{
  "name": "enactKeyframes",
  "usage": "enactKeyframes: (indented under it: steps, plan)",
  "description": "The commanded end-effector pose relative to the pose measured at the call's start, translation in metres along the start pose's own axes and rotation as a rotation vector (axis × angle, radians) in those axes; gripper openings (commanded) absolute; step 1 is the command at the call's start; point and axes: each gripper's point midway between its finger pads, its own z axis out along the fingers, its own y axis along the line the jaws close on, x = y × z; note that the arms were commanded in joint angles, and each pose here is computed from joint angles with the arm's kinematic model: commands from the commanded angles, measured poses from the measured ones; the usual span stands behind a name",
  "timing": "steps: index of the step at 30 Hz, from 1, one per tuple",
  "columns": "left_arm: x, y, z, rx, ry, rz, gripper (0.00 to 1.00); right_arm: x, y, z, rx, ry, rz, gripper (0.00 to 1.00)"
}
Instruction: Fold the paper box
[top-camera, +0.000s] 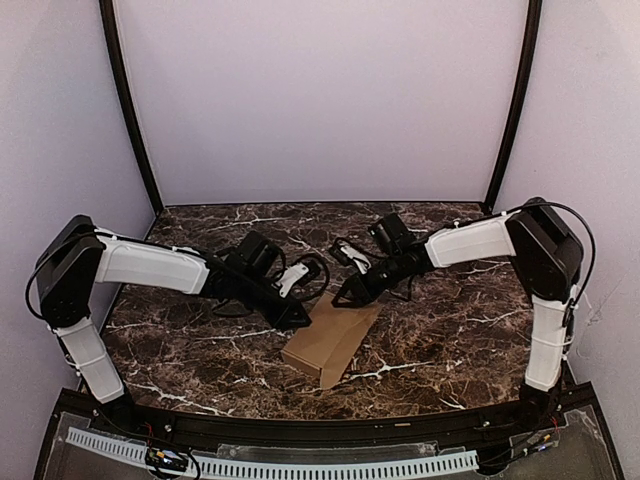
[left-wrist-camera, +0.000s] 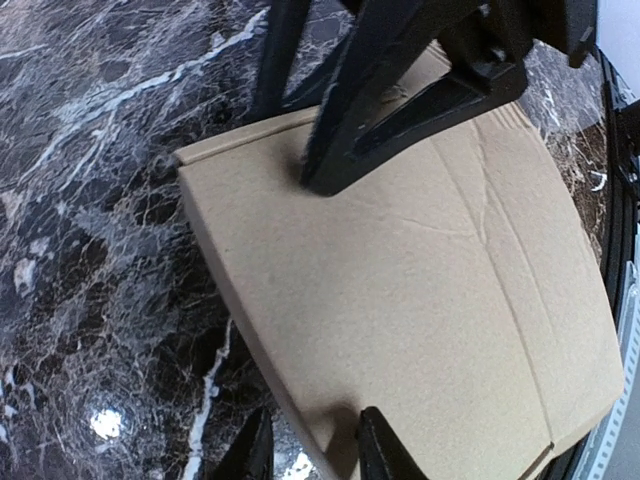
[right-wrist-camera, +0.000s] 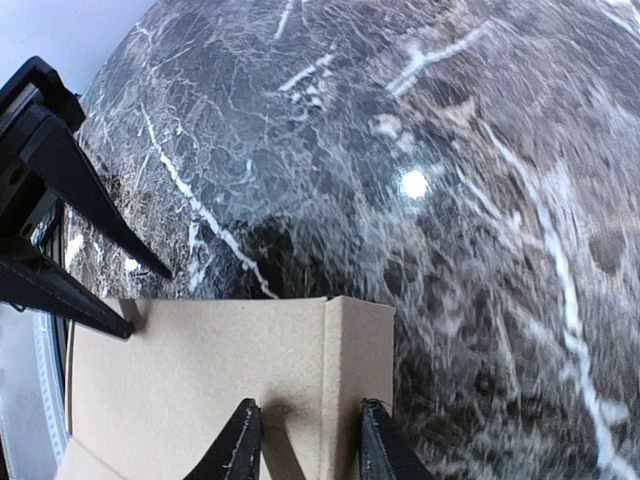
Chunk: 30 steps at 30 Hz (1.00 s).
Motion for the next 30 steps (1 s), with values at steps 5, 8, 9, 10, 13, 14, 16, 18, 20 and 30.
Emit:
enactKeyframes:
  steps: [5,8,9,10,13,14,16,18,20,30]
  plan:
    - [-0.003,0.028,-0.044,-0.248,-0.047,-0.176,0.35,0.044,-0.018,-0.01,0.166,0.025,0.181,0.22]
    - [-0.008,0.028,-0.062,-0.274,-0.114,-0.227,0.38,0.047,-0.021,-0.014,0.236,-0.005,0.211,0.2]
    - [-0.009,0.027,-0.07,-0.274,-0.138,-0.253,0.4,0.048,-0.02,-0.015,0.253,-0.013,0.219,0.19]
    - [-0.009,0.026,-0.074,-0.273,-0.151,-0.268,0.4,0.05,-0.021,-0.015,0.274,-0.02,0.228,0.18]
    - [0.002,0.016,-0.084,-0.225,-0.187,-0.343,0.42,0.059,-0.022,-0.013,0.319,-0.034,0.261,0.16]
    - [0.0,0.014,-0.086,-0.205,-0.213,-0.353,0.42,0.061,-0.023,-0.012,0.329,-0.042,0.275,0.14]
    - [0.007,0.005,-0.089,-0.154,-0.238,-0.392,0.42,0.064,-0.024,-0.012,0.335,-0.064,0.306,0.11]
    - [0.019,0.0,-0.087,-0.113,-0.24,-0.429,0.42,0.067,-0.024,-0.011,0.332,-0.076,0.328,0.09]
    - [0.031,-0.004,-0.085,-0.083,-0.239,-0.464,0.42,0.068,-0.023,-0.01,0.319,-0.077,0.335,0.05]
    - [0.058,-0.01,-0.079,0.037,-0.34,-0.649,0.43,0.074,-0.025,-0.015,0.256,-0.098,0.4,0.0]
